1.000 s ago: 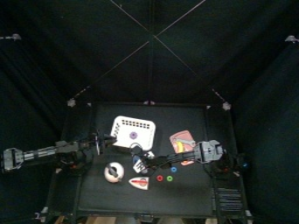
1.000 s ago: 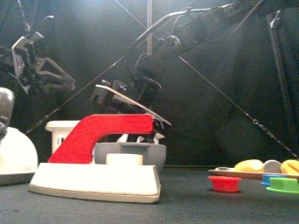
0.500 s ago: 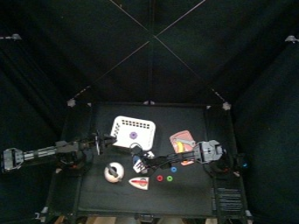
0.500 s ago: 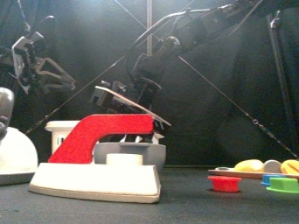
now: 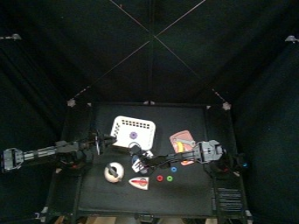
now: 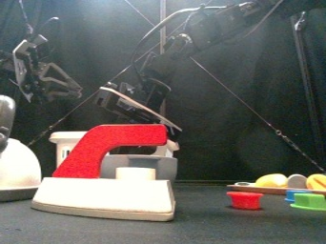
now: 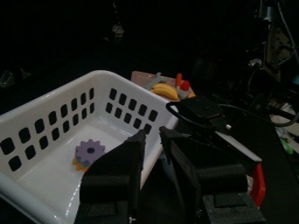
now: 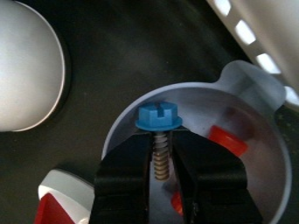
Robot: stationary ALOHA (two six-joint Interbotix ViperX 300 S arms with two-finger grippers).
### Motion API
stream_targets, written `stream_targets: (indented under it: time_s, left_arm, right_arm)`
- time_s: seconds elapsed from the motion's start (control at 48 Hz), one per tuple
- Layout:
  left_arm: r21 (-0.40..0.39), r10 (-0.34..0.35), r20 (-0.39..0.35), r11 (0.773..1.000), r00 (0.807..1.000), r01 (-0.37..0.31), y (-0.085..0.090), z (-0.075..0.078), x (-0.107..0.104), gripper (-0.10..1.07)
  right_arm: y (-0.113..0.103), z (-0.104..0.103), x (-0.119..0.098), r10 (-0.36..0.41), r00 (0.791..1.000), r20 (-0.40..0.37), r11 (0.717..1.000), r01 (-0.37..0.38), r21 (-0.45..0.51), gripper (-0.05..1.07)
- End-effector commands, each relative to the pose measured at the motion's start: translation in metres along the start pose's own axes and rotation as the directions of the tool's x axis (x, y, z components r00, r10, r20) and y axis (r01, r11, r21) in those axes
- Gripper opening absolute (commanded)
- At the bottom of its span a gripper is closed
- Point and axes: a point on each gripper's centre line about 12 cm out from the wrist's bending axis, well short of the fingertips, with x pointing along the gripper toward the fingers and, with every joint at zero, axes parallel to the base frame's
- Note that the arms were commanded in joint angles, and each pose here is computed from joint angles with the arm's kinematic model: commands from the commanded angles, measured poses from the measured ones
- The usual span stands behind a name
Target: Grab blue screw
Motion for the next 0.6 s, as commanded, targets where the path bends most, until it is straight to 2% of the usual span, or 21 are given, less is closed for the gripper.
stream_targets:
  time_s: [0.0,0.188,0.583]
  left_arm:
    - [0.003,-0.004,0.010,1.000,1.000,0.004,-0.001,0.004,0.001,0.65]
    - [0.003,-0.004,0.011,1.000,1.000,0.004,-0.001,0.004,0.001,0.65]
    - [0.002,-0.003,0.007,1.000,1.000,0.003,-0.001,0.002,0.001,0.65]
  right_arm:
    - [0.013,0.022,-0.036,0.038,0.997,0.068,0.999,-0.037,-0.010,0.53]
    - [0.020,0.026,-0.047,0.030,0.995,0.094,0.999,-0.027,-0.041,0.53]
    - [0.022,0.028,-0.052,0.033,0.994,0.103,0.998,-0.028,-0.048,0.53]
